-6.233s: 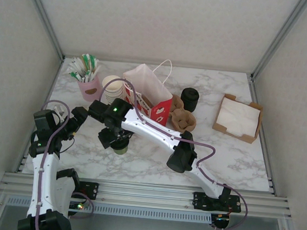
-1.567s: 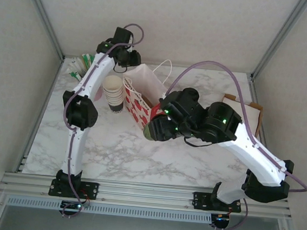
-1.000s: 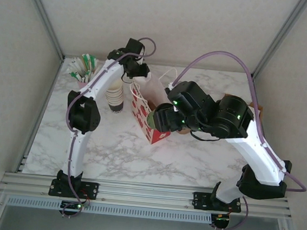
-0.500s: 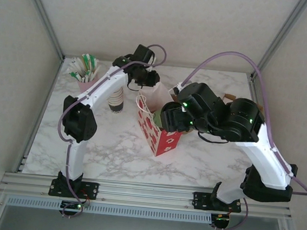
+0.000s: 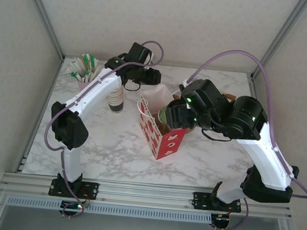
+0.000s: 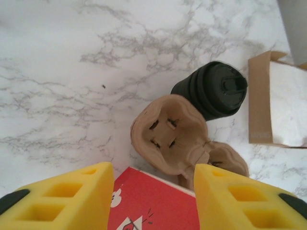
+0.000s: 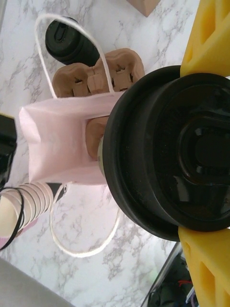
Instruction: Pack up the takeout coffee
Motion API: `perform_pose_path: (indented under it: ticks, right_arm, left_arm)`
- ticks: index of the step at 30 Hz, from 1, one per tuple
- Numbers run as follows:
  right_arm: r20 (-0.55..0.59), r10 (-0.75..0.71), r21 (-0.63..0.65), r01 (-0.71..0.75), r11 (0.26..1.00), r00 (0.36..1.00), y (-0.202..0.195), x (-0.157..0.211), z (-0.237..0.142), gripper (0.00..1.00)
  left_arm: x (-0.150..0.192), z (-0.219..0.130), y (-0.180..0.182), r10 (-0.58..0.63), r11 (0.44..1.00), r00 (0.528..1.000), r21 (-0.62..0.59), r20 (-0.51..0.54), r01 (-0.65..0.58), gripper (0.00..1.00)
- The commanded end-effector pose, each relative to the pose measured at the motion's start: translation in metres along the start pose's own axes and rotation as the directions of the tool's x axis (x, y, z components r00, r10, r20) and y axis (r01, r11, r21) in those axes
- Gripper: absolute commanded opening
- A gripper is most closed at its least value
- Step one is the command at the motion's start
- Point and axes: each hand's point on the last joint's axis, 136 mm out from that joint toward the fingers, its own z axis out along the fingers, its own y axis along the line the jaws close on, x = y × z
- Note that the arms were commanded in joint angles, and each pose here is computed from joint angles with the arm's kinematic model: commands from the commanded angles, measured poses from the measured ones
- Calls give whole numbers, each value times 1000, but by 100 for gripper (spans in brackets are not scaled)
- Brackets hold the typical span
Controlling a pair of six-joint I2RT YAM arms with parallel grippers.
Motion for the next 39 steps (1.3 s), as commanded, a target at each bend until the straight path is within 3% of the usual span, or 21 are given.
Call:
perform_pose_path:
  ticks: [1, 10, 16, 26, 39]
  right_arm:
    - [-54, -11, 26, 12, 1000, 998, -2, 1, 13, 74]
    - [-201, -2, 89, 21, 996, 980, -6, 6, 42, 75]
    - [-293, 1, 122, 36, 992, 956, -6, 13, 58, 75]
    - [-381, 36, 156, 26, 987, 924, -15, 24, 82, 75]
    - [-488, 49, 187, 50, 981, 872, -20, 46, 102, 74]
  left_arm:
    - [-33, -42, -7, 11, 1000, 992, 14, 125, -13, 56]
    - [-49, -104, 0, -5, 999, 958, 36, 287, -5, 81]
    - [-43, -156, 23, -64, 998, 890, 54, 452, 44, 99]
    - [-8, -196, 40, -92, 995, 824, 75, 559, 60, 100]
    - [38, -213, 42, -130, 985, 801, 168, 584, 37, 100]
